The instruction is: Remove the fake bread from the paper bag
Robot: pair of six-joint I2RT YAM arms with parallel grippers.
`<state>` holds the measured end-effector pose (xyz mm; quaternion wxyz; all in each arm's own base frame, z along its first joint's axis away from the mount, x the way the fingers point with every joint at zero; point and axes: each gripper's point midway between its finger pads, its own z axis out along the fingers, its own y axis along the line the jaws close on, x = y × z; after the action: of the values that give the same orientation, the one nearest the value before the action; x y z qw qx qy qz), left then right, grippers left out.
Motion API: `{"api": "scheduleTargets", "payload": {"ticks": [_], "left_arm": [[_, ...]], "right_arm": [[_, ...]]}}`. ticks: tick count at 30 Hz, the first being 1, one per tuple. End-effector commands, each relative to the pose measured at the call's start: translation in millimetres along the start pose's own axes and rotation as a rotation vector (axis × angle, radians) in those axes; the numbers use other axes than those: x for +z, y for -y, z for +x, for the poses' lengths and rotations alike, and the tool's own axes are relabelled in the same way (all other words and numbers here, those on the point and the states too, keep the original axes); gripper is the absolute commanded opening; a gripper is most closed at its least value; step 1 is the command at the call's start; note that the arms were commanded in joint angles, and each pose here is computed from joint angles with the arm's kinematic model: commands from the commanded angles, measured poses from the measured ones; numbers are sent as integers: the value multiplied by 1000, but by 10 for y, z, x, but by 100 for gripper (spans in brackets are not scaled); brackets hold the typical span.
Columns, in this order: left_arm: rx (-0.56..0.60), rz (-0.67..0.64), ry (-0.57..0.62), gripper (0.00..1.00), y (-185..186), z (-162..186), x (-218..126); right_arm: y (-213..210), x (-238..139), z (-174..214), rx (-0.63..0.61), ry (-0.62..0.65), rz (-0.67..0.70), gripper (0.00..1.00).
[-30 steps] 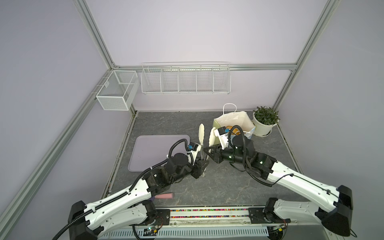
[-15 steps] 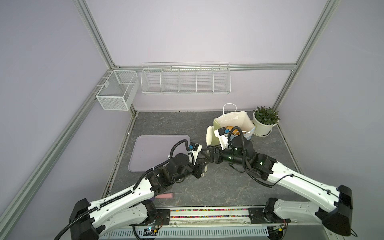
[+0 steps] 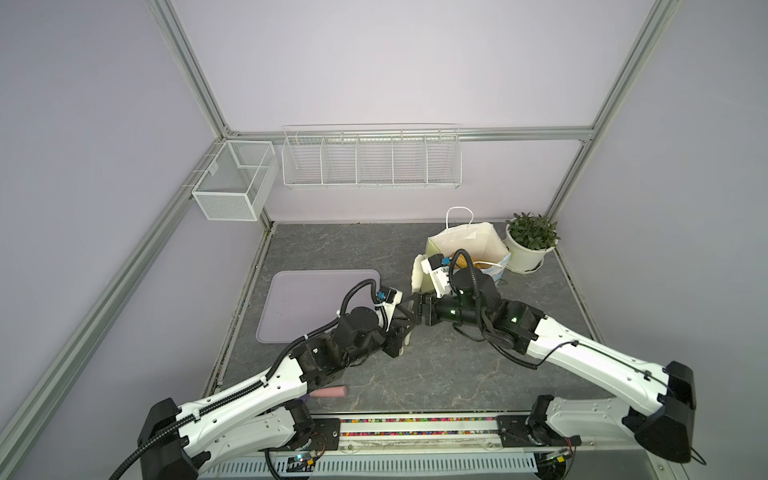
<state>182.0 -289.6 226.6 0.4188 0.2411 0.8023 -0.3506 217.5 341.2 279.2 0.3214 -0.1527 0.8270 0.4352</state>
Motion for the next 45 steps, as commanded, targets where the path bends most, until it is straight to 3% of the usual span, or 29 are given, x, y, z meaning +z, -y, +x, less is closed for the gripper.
{"api": "scheduleTargets", "payload": {"ticks": [1,12,19,26,28,33,37,45], "left_arm": [[46,14,125,0,112,-350,-209],[21,-76,137,0,-58,-347,-242],[37,38,178,0,128,-384,-224],[23,66,197,0,149,-351,-151],[24,91,195,1,184,-327,-109],[38,140,161,6,270,-258,-19],[42,140,146,12,271,-232,-3],[36,133,144,39,258,-224,10]], "right_arm": [[317,-65,134,11,-33,139,80],[247,-369,106,33,14,128,85],[313,-420,91,36,48,157,85],[352,-359,100,51,50,165,88],[343,-324,95,45,49,158,84],[337,-251,86,32,52,149,60],[350,-206,78,26,50,156,55],[287,-152,58,8,56,119,35]]}}
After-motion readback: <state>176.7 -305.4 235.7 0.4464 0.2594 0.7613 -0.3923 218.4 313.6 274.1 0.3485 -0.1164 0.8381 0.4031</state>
